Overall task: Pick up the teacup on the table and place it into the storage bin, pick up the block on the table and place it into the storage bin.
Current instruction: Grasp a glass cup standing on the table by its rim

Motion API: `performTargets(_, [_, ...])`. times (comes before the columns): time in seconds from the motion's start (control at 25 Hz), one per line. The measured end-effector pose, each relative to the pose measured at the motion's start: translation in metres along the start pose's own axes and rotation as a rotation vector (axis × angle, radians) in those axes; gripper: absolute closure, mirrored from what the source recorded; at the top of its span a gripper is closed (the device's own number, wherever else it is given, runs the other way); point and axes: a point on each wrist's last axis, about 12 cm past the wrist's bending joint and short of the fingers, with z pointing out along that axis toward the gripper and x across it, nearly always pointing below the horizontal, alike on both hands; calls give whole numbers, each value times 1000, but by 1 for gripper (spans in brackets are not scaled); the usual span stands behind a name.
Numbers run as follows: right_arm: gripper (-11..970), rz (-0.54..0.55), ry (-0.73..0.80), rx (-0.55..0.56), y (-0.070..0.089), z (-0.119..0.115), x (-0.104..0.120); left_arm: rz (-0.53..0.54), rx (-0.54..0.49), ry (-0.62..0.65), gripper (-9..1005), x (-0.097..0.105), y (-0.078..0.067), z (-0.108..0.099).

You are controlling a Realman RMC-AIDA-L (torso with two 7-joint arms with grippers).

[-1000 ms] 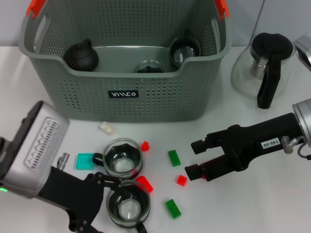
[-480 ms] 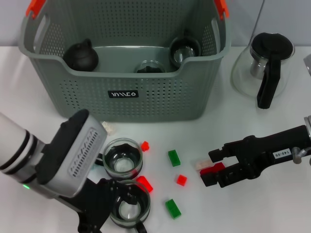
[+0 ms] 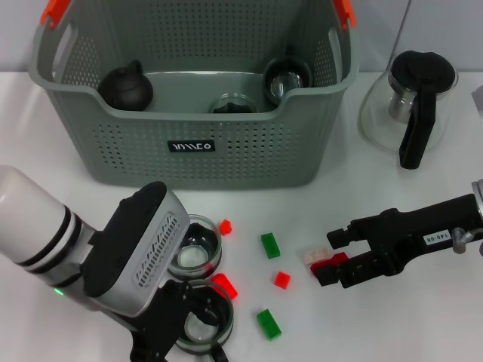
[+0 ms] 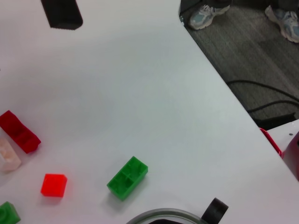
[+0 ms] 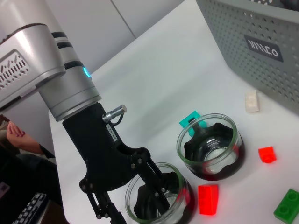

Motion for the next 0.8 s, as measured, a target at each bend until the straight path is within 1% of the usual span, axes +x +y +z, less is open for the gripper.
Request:
performTargets(0.08, [20,0,0,2,0,0,0,3,-3,3,204,0,1,0])
performTargets(0.44, [20,7,-7,15,-2,-3,0,11,10,57,263,1,3,1])
performTargets(0.64, [21,9,-21,20,-3,-5,-1,22,16,66,481,0,3,3])
performTargets(0.8, [21,7,-22,21,-3,-6,-2,22,21,66,619,-1,3,2])
